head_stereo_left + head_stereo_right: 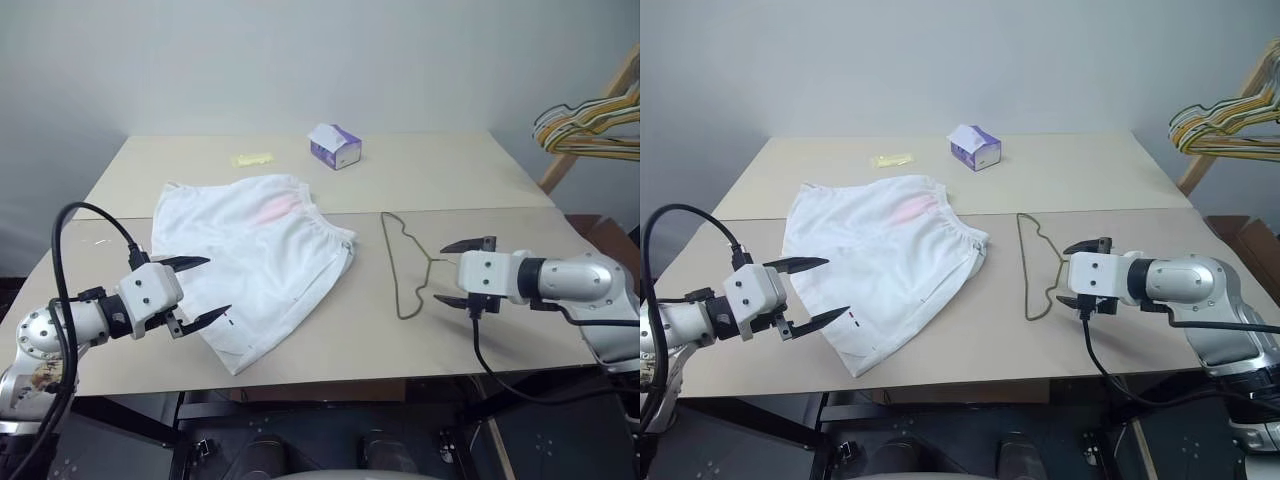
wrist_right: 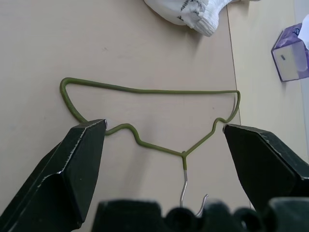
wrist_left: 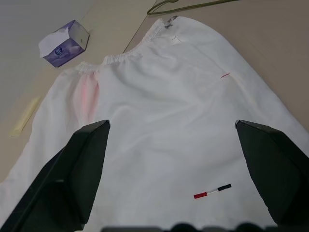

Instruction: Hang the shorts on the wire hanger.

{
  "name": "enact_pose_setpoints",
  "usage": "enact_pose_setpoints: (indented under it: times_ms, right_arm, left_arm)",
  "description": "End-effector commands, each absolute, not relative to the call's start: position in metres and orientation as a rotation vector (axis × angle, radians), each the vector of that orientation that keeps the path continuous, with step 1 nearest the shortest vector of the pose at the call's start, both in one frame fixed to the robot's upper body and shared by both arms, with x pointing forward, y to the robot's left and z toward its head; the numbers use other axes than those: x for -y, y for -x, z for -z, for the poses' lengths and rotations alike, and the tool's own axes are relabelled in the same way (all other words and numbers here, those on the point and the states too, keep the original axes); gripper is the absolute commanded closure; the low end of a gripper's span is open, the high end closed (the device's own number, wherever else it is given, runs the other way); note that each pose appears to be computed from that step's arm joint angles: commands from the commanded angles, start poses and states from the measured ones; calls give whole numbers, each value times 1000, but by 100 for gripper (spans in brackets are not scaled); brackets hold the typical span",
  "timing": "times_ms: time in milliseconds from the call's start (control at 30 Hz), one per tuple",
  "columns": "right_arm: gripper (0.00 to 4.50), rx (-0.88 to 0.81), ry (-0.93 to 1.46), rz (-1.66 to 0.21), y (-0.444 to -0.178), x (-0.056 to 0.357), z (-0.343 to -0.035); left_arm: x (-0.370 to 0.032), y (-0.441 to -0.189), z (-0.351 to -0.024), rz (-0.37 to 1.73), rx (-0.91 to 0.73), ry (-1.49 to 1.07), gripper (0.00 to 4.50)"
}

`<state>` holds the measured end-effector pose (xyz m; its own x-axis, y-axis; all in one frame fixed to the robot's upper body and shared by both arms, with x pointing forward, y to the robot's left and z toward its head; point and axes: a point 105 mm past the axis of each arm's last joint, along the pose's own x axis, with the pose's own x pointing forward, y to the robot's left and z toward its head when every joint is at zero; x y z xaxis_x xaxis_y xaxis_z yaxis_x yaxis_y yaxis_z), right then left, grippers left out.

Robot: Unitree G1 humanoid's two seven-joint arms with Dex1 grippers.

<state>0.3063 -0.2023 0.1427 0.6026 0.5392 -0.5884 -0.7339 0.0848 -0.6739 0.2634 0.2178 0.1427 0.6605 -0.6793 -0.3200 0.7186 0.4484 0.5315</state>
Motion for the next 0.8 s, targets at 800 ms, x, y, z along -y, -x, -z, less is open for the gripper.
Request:
enact_pose_setpoints:
  times_ms: [800]
  right_arm:
    - [1,-154,1139,-960,-306,190,-147]
  left_arm:
    - [-217,-228,-114,1112,-324,-603,0]
